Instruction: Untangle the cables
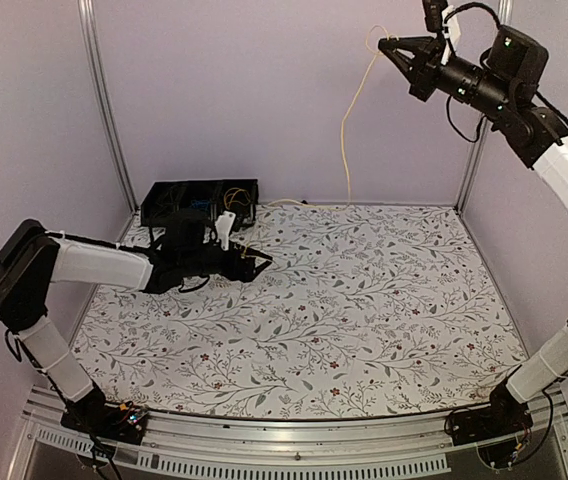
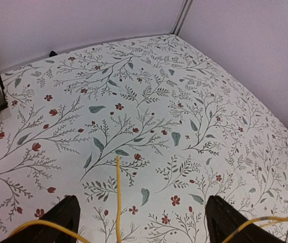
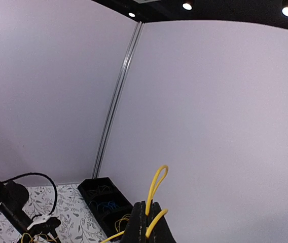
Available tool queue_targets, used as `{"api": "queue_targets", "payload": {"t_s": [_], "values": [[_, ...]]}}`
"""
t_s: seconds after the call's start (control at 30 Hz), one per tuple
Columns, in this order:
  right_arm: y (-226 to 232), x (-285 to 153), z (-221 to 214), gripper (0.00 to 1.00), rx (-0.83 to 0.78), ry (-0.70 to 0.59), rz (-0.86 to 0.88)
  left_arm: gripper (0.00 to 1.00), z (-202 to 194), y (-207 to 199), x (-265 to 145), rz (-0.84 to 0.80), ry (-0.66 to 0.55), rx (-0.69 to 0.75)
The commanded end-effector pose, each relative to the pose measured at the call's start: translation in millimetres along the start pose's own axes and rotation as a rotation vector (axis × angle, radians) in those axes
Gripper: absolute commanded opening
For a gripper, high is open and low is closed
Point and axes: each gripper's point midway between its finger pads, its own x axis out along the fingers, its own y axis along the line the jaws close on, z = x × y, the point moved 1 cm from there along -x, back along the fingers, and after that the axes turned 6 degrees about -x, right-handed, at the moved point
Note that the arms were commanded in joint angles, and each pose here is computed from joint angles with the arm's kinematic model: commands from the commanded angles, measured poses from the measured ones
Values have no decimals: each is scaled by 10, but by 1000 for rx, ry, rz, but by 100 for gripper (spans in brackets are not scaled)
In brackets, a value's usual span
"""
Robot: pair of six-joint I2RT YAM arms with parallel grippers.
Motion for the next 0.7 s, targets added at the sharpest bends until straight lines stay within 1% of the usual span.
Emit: {"api": "queue_targets", "payload": {"t_s": [0.0, 0.03, 0.07, 0.13, 0.17, 0.2, 0.27, 0.33, 0.4, 0.43, 0.5, 0.57, 0.67], "values": [[-234, 115, -1360, 0, 196, 268, -81, 88, 153, -254, -285, -72, -52, 170], [-414, 69, -1539, 0, 229, 296, -128, 88, 158, -276, -364, -69, -52, 195], [-692, -46, -1681, 0, 267, 317, -203, 88, 165, -302, -452, -70, -55, 221], [-1050, -198, -1964, 0, 288, 370, -306, 88, 202, -425, -659, -86, -83, 294], [-1195, -266, -2174, 0, 281, 413, -349, 88, 229, -524, -768, -103, -102, 340], [-1315, -339, -2356, 0, 271, 452, -388, 88, 223, -607, -857, -117, -107, 385], [-1539, -516, -2690, 0, 243, 525, -461, 88, 149, -686, -988, -135, -78, 444], [-1659, -656, -2987, 0, 237, 589, -512, 88, 61, -713, -1092, -140, -35, 489], [-1657, -728, -3257, 0, 236, 640, -521, 89, 36, -719, -1199, -132, -27, 523], [-1599, -731, -3365, 0, 245, 656, -499, 89, 12, -694, -1251, -115, -19, 525], [-1421, -711, -3532, 0, 277, 674, -423, 91, 61, -641, -1335, -68, -48, 519], [-1256, -678, -3638, 0, 302, 689, -375, 92, 120, -536, -1367, 5, -70, 502], [-1086, -617, -3696, 0, 283, 705, -345, 91, 185, -264, -1357, 161, -52, 453]]}}
